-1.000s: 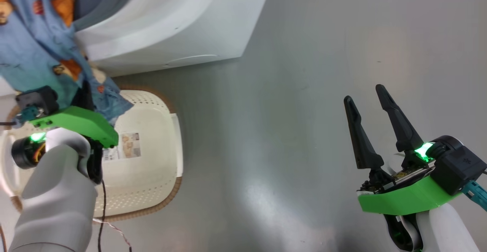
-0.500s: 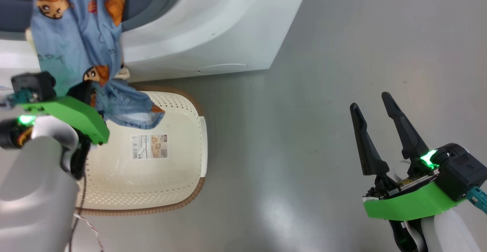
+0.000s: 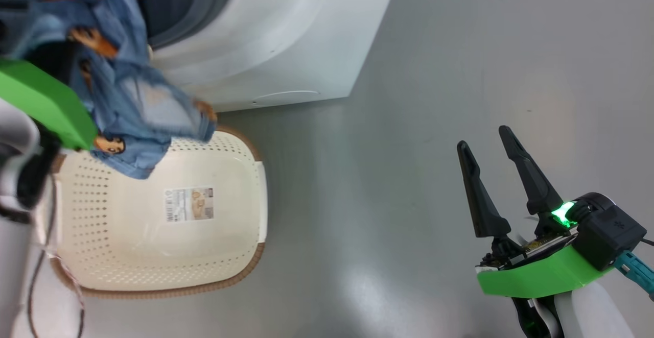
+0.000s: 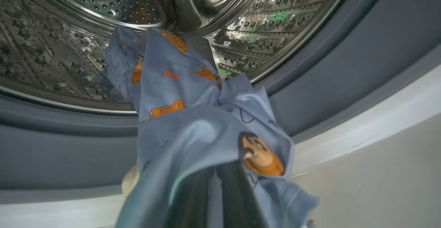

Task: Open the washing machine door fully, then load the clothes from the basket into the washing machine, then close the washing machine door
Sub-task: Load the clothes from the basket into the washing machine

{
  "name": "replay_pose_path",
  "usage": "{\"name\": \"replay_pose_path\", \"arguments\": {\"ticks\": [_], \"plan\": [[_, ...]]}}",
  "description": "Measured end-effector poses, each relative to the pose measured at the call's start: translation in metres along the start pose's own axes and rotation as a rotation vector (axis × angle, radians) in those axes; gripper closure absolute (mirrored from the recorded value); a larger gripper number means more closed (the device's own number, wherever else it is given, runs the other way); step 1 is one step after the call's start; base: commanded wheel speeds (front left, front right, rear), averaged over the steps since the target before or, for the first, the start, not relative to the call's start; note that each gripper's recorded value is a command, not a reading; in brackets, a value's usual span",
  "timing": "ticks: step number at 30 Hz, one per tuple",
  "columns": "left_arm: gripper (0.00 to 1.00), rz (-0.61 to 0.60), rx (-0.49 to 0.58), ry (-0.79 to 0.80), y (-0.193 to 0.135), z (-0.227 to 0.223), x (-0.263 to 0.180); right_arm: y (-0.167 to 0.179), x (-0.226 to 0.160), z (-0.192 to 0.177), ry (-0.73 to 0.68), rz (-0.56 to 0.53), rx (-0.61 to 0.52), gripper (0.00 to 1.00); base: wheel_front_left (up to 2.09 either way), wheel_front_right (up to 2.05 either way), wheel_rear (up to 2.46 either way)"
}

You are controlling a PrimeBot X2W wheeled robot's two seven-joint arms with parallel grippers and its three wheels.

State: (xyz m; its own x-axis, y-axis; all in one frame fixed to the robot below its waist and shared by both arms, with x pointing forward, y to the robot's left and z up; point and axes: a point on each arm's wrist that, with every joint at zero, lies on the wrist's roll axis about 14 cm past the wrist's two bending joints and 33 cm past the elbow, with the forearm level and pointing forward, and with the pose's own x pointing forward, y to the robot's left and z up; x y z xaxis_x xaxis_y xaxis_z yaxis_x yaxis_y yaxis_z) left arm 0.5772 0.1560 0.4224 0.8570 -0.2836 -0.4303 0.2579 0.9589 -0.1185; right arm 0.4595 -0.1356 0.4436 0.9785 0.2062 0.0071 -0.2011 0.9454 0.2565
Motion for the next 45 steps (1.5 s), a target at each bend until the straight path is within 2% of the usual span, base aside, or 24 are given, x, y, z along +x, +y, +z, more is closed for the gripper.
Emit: {"name": "replay_pose_path", "arguments": {"ticks": [7,18,26,31,39,42,45], "plan": [[1.0,0.032,-0.019,0.017,0.009,0.017,0.009,-0.008,-0.002,-0.002,0.008,-0.027,0.002,0.0,0.0,0.0,0.0],[1.0,0.116,-0.005,-0.053,0.033,0.056,0.056,-0.016,-0.003,-0.008,0.023,-0.057,0.006,0.0,0.0,0.0,0.0],[1.0,0.189,0.017,-0.197,0.05,0.094,0.091,-0.028,-0.006,-0.015,0.044,-0.097,0.018,0.0,0.0,0.0,0.0],[1.0,0.229,0.078,-0.361,0.055,0.136,0.102,-0.029,-0.002,-0.018,0.045,-0.101,0.024,0.0,0.0,0.0,0.0],[1.0,0.238,0.182,-0.583,0.045,0.184,0.112,-0.038,-0.004,-0.028,0.073,-0.127,0.023,0.0,0.0,0.0,0.0],[1.0,0.244,0.19,-0.605,0.047,0.187,0.116,-0.04,-0.002,-0.03,0.076,-0.128,0.022,0.0,0.0,0.0,0.0],[1.0,0.256,0.176,-0.546,0.056,0.169,0.127,-0.04,0.001,-0.032,0.077,-0.124,0.022,0.0,0.0,0.0,0.0]]}}
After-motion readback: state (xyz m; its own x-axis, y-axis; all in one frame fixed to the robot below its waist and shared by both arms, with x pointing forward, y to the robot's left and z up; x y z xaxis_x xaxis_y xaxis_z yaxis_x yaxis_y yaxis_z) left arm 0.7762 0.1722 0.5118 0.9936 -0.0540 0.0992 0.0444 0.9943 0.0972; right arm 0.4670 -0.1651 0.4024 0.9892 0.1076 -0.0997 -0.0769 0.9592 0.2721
